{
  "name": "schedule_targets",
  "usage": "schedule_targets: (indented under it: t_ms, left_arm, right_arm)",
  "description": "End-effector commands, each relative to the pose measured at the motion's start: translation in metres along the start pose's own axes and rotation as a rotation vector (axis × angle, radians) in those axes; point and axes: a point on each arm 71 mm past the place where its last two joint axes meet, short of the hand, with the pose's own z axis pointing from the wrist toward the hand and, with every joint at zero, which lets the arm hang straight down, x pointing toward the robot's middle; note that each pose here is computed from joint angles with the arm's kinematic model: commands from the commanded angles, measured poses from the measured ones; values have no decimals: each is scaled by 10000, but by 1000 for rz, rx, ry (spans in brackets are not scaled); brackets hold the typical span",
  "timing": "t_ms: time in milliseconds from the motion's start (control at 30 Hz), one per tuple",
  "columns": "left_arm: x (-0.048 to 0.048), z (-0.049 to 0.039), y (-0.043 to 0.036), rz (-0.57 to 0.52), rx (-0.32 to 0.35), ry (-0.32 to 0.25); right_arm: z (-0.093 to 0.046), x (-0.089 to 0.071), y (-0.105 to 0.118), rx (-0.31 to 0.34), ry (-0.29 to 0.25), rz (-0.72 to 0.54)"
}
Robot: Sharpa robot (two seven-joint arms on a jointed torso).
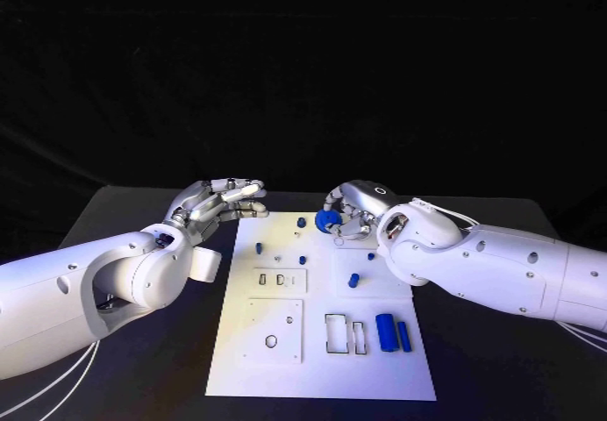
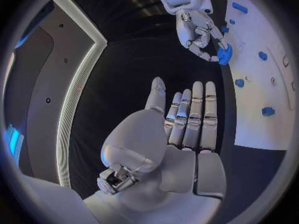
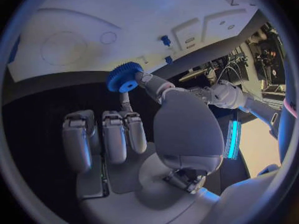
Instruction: Assemble the parts on the task board
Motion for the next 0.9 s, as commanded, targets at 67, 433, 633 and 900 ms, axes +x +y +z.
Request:
schedule_targets:
  t_ms: [67,433,633,900]
  left_arm:
    - [33,8,-9,-11,6,21]
    - [52,15,-8,-13,6,24]
    - [49,16,-8,-12,7,23]
    - [51,21,-8,-12,8,22]
  right_arm:
    - [55,12,146,-30,-37,-77]
    - [193,212,402,-60,-17,-94]
    - [211,334,445,-62,6,-93]
    - [238,412,504,-76,19,-102]
